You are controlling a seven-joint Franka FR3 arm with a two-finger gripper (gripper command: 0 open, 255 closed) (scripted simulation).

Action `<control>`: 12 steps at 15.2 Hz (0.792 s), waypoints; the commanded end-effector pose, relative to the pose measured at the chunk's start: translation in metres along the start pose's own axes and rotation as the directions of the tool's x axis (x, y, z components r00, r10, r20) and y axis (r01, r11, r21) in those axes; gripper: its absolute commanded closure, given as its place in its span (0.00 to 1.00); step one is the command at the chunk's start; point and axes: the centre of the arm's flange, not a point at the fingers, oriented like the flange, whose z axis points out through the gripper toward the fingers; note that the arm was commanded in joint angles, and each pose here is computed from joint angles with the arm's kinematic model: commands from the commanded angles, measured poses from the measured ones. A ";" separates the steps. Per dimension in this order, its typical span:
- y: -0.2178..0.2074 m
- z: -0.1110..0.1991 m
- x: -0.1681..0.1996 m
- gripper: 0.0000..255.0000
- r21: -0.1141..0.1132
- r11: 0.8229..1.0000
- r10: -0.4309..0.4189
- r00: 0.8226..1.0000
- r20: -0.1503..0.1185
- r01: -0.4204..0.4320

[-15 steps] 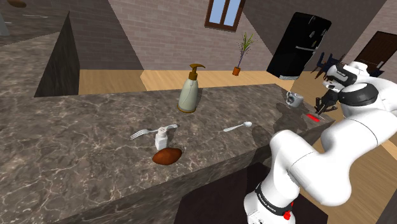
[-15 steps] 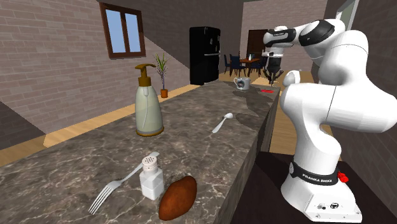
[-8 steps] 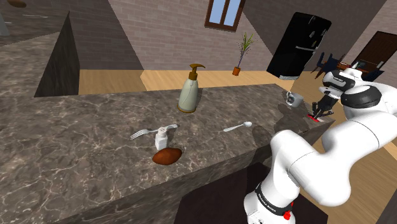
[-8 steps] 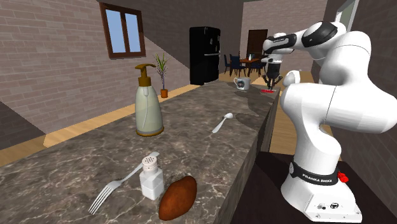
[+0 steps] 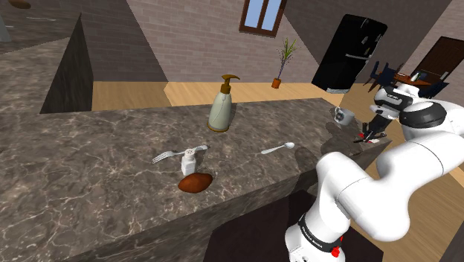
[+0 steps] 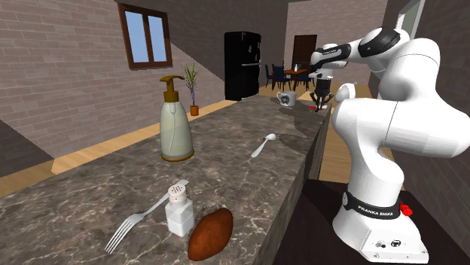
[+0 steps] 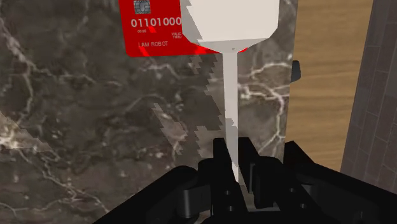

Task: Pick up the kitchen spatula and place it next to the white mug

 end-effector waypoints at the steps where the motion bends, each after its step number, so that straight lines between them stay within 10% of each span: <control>1: 0.000 0.000 0.000 1.00 0.000 1.000 0.000 1.000 0.000 0.000; 3: 0.000 0.000 0.000 1.00 0.000 1.000 0.000 1.000 0.000 0.000; 4: 0.000 0.000 0.000 0.00 0.000 1.000 0.000 1.000 0.000 0.000; 12: 0.000 -0.039 0.000 0.00 0.000 1.000 0.000 1.000 0.000 0.000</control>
